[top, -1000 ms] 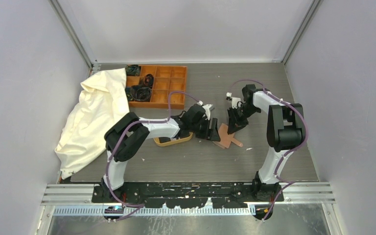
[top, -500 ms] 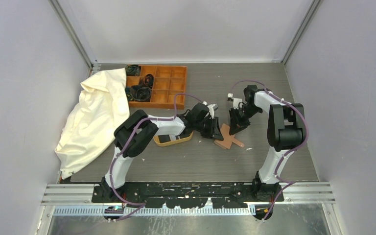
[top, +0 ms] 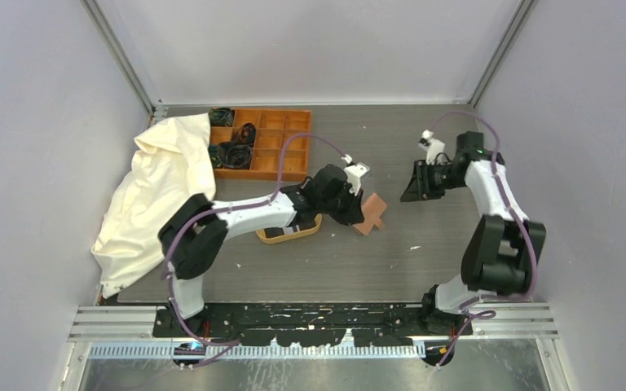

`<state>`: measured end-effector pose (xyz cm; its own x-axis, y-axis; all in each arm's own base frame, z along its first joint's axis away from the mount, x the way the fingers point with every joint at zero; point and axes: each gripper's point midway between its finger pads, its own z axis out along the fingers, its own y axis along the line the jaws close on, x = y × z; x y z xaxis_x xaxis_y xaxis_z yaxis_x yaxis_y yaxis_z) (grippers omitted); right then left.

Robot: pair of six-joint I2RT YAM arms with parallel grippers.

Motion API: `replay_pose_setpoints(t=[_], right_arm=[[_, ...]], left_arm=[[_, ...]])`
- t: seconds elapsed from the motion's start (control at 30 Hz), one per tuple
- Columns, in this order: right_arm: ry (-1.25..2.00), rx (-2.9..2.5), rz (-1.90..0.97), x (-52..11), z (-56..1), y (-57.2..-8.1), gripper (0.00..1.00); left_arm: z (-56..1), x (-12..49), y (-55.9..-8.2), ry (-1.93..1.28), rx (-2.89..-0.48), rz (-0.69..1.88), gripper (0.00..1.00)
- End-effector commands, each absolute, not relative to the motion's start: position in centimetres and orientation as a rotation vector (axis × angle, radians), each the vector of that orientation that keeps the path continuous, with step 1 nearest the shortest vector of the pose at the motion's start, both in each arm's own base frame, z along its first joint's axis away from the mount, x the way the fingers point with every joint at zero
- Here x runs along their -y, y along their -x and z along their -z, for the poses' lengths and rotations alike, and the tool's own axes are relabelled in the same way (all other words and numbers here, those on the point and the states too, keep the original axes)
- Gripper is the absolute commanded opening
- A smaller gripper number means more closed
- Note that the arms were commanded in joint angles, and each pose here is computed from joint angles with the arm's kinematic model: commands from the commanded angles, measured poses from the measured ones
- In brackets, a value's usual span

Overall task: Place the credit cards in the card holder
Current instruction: Close the card holder at the center of the board.

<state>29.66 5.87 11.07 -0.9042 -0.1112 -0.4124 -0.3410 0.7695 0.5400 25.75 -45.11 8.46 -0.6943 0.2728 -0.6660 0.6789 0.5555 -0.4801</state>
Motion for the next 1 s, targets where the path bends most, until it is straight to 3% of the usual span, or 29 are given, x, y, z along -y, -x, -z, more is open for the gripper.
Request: replay_pose_setpoints(t=[0.0,0.17,0.43,0.8,0.87,0.97], right_arm=[[0.357,-2.352,-0.833,-5.6,-15.9,-30.4,0.35],[0.296,-2.3,-0.783,-4.5,-16.8,-30.8,0.37],[0.216,-2.328,-0.795,-3.2,-16.1,-30.9,0.37],[0.204,-2.348,-0.822,-3.3,-15.5,-30.9,0.37],[0.204,-2.354,-0.839,-3.4,-15.4,-30.8,0.37],[0.223,-2.354,-0.865,-3.7,-15.3,-30.7,0.39]], left_arm=[[-18.4,42.4,-27.4,-1.049,-1.808,0.499,0.0],[-21.2,42.1,-26.7,-1.258,-1.533,0.05,0.0],[-13.6,44.1,-26.8,-1.564,-1.411,-0.295,0.0],[-7.8,45.0,-23.0,-1.701,-1.338,-0.297,0.01],[-6.4,44.6,-22.5,-1.723,-1.374,-0.274,0.11],[-4.5,44.1,-21.4,-1.761,-1.451,-0.211,0.36]])
